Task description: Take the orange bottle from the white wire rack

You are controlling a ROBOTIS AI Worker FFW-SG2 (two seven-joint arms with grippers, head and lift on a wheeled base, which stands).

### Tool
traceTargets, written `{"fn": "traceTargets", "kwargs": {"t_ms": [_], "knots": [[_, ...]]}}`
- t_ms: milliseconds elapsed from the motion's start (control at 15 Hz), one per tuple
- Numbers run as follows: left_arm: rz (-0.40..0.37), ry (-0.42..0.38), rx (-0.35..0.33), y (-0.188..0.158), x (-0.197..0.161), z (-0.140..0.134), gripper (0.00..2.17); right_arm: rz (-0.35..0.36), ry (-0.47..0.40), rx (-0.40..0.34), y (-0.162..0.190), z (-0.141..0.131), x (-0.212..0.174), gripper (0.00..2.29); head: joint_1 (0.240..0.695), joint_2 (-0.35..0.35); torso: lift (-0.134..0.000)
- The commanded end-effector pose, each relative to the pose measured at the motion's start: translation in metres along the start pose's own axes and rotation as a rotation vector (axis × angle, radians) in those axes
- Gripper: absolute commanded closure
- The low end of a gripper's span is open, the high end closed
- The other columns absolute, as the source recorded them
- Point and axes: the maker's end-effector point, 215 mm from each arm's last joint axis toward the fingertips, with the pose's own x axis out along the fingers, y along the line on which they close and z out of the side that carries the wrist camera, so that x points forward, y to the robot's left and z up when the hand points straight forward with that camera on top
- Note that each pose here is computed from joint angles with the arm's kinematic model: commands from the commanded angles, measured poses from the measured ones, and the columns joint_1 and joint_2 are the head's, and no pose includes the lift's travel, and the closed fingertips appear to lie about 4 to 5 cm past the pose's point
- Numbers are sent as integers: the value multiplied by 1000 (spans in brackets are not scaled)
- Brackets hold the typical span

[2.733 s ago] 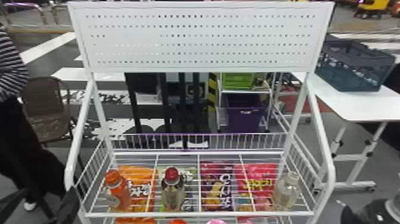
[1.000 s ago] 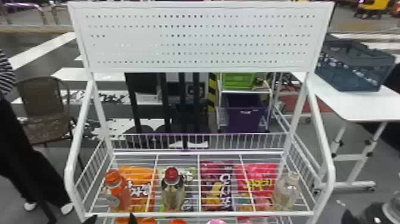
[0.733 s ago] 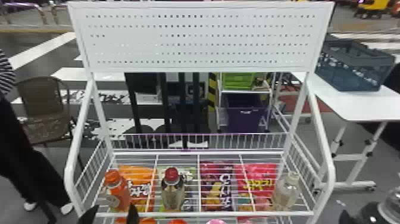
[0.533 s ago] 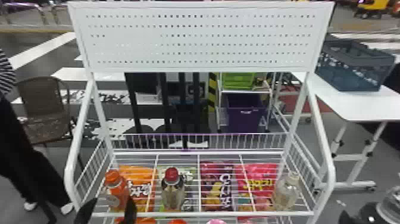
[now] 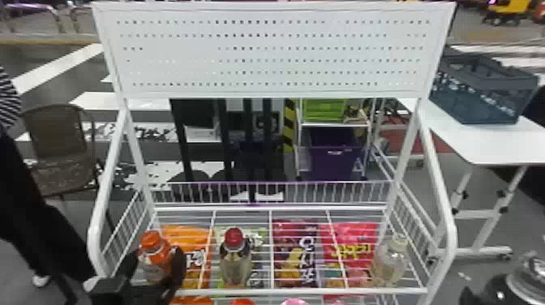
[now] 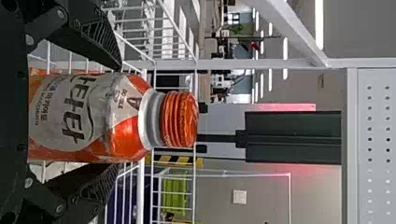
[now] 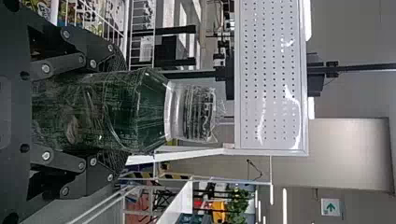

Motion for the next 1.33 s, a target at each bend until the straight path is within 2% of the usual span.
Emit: {"fn": "traceTargets", "kwargs": {"t_ms": [0, 267, 400, 533, 600, 667, 933, 1267], "knots": [[20, 17, -12, 5, 4, -4, 2145, -6, 3, 1, -4, 0, 0, 1004, 499, 0, 0], [9, -8, -17, 0, -11, 8, 2145, 2, 3, -1, -3, 0, 0, 1008, 499, 0, 0], [-8, -19, -22, -12, -24, 27, 2145, 6, -2, 0, -1, 2, -1, 1008, 499, 0, 0], [-20, -11, 2, -14, -45, 54, 2145, 11, -9, 0, 1, 4, -1, 1008, 499, 0, 0], [-13, 26, 24, -5, -58, 63, 2145, 14, -10, 2, 2, 4, -1, 1004, 499, 0, 0], [-3, 30, 36, 4, -70, 77, 2145, 18, -13, 4, 4, 5, -1, 1004, 499, 0, 0], [41, -17, 69, 44, -123, 147, 2145, 26, -17, 13, 9, 6, -1, 1004, 499, 0, 0], [94, -43, 60, 75, -157, 174, 2145, 39, -29, 5, 17, 16, 2, 1004, 499, 0, 0]]}}
